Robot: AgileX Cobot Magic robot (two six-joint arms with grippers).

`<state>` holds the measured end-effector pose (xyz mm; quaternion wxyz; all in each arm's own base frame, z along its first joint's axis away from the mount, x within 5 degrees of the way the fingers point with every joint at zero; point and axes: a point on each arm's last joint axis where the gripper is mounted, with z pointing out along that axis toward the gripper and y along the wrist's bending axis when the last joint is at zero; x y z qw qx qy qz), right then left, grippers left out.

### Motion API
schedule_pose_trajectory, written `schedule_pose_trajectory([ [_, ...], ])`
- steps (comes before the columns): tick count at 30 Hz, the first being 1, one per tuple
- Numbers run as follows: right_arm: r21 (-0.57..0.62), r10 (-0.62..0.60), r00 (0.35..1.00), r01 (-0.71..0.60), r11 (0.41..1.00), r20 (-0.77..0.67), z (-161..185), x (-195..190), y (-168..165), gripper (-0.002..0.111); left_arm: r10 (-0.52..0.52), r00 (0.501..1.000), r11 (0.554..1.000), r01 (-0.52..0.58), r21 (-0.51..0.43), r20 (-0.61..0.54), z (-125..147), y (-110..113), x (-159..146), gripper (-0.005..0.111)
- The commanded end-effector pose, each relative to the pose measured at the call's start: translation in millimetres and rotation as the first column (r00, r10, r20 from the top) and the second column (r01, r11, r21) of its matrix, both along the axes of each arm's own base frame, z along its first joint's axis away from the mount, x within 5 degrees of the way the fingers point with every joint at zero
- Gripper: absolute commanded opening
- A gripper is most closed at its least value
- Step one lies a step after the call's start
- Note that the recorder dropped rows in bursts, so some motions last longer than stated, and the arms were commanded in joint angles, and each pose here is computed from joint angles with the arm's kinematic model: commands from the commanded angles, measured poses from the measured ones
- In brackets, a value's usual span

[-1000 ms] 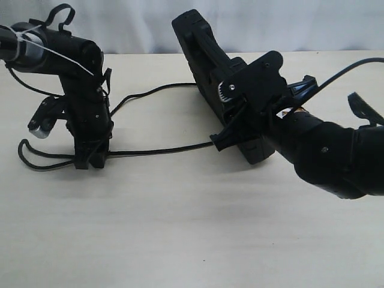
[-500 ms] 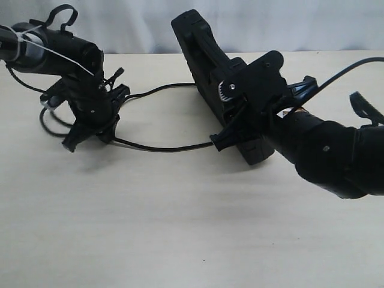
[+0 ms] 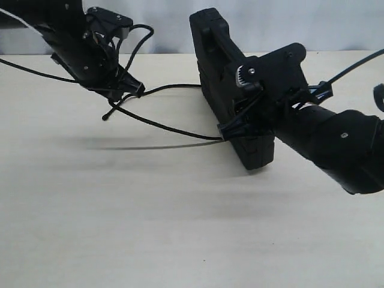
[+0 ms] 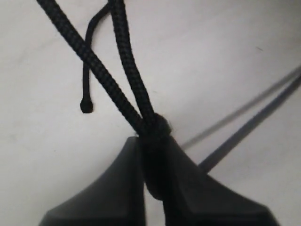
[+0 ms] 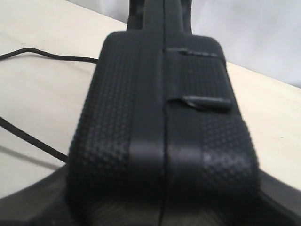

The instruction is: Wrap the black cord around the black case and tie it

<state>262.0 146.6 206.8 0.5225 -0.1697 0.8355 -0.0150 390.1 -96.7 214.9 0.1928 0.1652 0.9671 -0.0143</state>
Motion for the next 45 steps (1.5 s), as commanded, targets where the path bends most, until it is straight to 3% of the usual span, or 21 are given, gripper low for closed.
schedule_pose_trajectory([
  [1,-0.033,-0.017,0.999,0.018,0.999,0.032,6,9,-17,0.004,-0.246,0.969,0.969,0.245,-0.036,-0.031,10,-10,-12,0.0],
  [4,-0.044,0.005,1.0,-0.005,0.999,0.011,4,11,-20,0.004,-0.437,0.898,0.899,0.435,-0.06,-0.041,10,-16,-18,0.0],
  [7,-0.045,0.006,1.0,-0.005,0.999,0.011,4,11,-21,0.004,-0.557,0.83,0.828,0.555,-0.08,-0.004,12,-22,-20,0.0],
  [10,-0.067,0.043,0.999,-0.042,0.997,0.011,4,11,-19,0.004,-0.594,0.803,0.797,0.595,-0.106,0.044,14,-27,-20,0.0],
  [12,-0.073,0.057,0.998,-0.056,0.996,0.007,3,10,-18,0.004,-0.652,0.753,0.745,0.657,-0.115,0.081,15,-31,-21,0.0],
  [17,-0.073,0.058,0.998,-0.058,0.996,0.007,3,10,-17,0.004,-0.691,0.716,0.707,0.698,-0.113,0.094,16,-32,-22,0.0],
  [23,-0.11,0.101,0.994,-0.097,0.989,0.029,5,10,-15,0.004,-0.688,0.722,0.711,0.691,-0.13,0.076,16,-32,-24,0.0],
  [29,-0.133,0.131,0.99,-0.124,0.983,0.045,7,9,-13,0.004,-0.583,0.812,0.807,0.577,-0.125,-0.023,10,-25,-23,0.0],
  [32,-0.133,0.131,0.99,-0.124,0.983,0.045,7,9,-13,0.004,-0.592,0.804,0.801,0.58,-0.15,-0.054,9,-25,-27,0.0],
  [40,-0.146,0.165,0.986,-0.159,0.976,0.028,6,8,-11,0.004,-0.508,0.859,0.844,0.482,-0.235,-0.065,11,-30,-28,0.0],
  [45,-0.181,0.201,0.979,-0.19,0.965,0.041,6,8,-10,0.004,-0.489,0.87,0.842,0.453,-0.292,-0.063,13,-34,-29,0.0],
])
